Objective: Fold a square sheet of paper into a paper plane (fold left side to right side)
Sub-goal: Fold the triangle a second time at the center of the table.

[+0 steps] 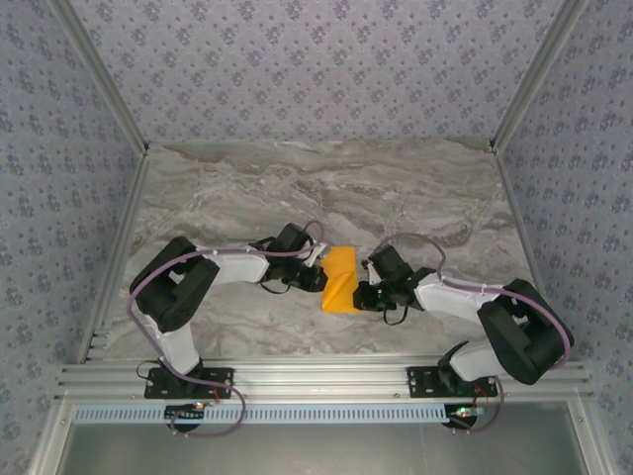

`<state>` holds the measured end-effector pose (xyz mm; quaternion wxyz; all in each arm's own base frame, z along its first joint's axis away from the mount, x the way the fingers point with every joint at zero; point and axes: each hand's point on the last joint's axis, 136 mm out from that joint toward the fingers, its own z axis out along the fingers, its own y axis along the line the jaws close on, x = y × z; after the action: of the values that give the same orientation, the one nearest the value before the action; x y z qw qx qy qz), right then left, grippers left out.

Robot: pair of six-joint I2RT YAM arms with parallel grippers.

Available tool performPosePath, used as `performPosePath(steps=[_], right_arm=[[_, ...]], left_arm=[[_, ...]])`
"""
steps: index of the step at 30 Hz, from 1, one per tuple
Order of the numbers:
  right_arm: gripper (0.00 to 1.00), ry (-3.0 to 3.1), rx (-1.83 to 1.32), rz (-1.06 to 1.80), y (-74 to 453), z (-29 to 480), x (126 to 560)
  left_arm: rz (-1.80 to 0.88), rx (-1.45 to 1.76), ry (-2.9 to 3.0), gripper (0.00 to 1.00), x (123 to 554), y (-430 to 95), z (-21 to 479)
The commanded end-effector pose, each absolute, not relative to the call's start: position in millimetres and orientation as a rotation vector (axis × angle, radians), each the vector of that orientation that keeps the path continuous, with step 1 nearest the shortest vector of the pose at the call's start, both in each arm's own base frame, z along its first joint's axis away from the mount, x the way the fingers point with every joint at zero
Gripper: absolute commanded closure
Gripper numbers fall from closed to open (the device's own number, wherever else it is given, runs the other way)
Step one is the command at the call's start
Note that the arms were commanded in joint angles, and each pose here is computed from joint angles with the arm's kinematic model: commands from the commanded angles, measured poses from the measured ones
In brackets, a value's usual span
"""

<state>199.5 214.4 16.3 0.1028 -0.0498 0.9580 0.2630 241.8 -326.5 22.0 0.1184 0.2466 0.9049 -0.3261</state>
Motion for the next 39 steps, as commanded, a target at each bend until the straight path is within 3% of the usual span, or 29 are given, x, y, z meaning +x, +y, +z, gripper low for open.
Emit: performPosePath(steps=[1, 29, 39], right_arm=[[0.90, 2.935, -0.134, 0.633, 194.9, -3.3, 183.2], [0.90, 2.934, -0.155, 0.646, 197.1, -1.2, 182.6], [0.89, 2.712, -0.146, 0.916, 223.1, 53.5, 216.3]], left_arm=[[-0.938, 0.740, 2.625, 0.91, 250.0, -329.4, 24.4], [-0.940, 0.749, 2.643, 0.91, 249.4, -330.6, 16.4], [-0.932, 0.755, 2.669, 0.91, 245.9, -328.0, 7.4]])
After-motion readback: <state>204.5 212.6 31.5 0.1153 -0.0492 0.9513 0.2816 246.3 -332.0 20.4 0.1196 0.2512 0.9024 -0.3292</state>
